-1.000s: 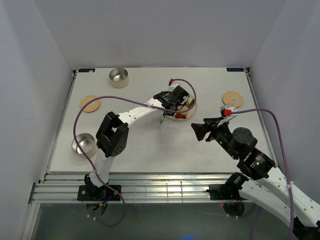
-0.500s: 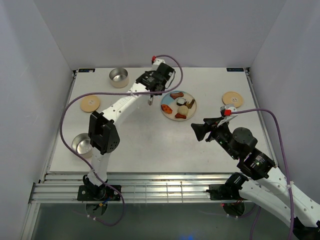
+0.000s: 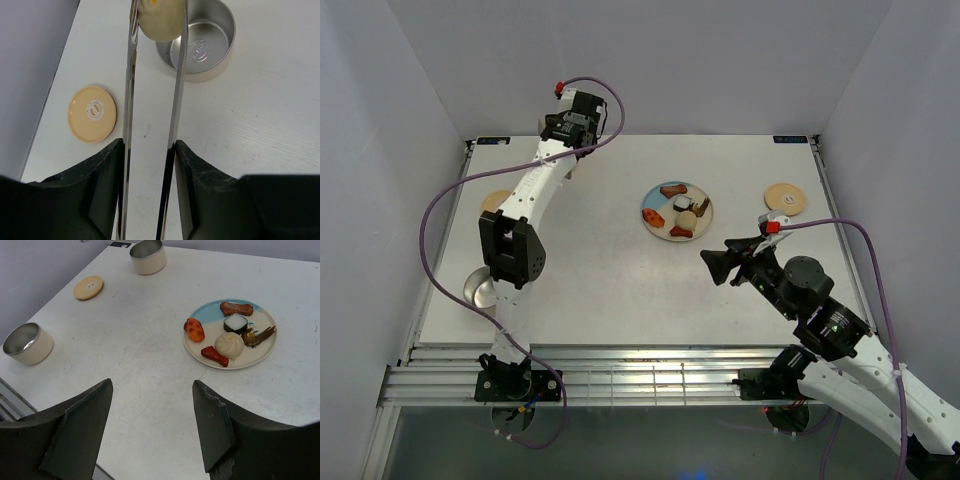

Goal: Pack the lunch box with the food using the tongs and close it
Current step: Pick up the fake food from the plate, then place the fake food in the packing box, then pick up the fake food from the plate.

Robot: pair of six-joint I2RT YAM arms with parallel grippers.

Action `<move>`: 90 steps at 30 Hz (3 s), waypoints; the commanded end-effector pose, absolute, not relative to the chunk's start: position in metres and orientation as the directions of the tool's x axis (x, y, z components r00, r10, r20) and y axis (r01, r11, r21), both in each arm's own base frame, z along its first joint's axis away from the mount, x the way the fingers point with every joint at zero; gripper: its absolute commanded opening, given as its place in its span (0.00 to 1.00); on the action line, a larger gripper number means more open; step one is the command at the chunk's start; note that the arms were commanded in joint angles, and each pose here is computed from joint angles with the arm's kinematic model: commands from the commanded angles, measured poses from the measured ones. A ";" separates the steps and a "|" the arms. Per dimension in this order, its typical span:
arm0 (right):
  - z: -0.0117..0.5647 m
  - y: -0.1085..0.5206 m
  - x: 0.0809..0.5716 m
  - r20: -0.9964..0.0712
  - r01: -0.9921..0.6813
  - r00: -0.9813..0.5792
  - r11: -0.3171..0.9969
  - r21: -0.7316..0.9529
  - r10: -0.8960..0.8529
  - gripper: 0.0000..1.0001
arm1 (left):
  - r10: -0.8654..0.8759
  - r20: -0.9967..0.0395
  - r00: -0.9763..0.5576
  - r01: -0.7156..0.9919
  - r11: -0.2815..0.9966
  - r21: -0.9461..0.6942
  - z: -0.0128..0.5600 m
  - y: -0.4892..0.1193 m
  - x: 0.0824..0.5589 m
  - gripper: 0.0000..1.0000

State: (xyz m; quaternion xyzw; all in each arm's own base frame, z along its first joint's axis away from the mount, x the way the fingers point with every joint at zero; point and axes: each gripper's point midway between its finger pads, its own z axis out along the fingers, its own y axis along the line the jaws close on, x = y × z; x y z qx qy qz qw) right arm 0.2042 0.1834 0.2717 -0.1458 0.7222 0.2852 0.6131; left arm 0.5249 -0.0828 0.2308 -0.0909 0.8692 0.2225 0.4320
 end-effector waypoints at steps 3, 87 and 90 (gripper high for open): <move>0.280 0.184 0.203 -0.972 -0.576 -0.177 0.785 0.227 0.152 0.71 | 0.050 -0.805 -0.592 -0.342 0.888 0.307 0.228 -0.079 0.540 0.53; 0.288 0.175 0.203 -0.973 -0.552 -0.146 0.801 0.231 0.179 0.71 | 0.120 -0.840 -0.529 0.120 0.991 0.066 0.225 -0.262 0.379 0.55; 0.287 0.173 0.203 -0.973 -0.548 -0.145 0.804 0.231 0.180 0.71 | 0.112 -0.845 -0.524 0.151 0.988 0.038 0.231 -0.270 0.366 0.53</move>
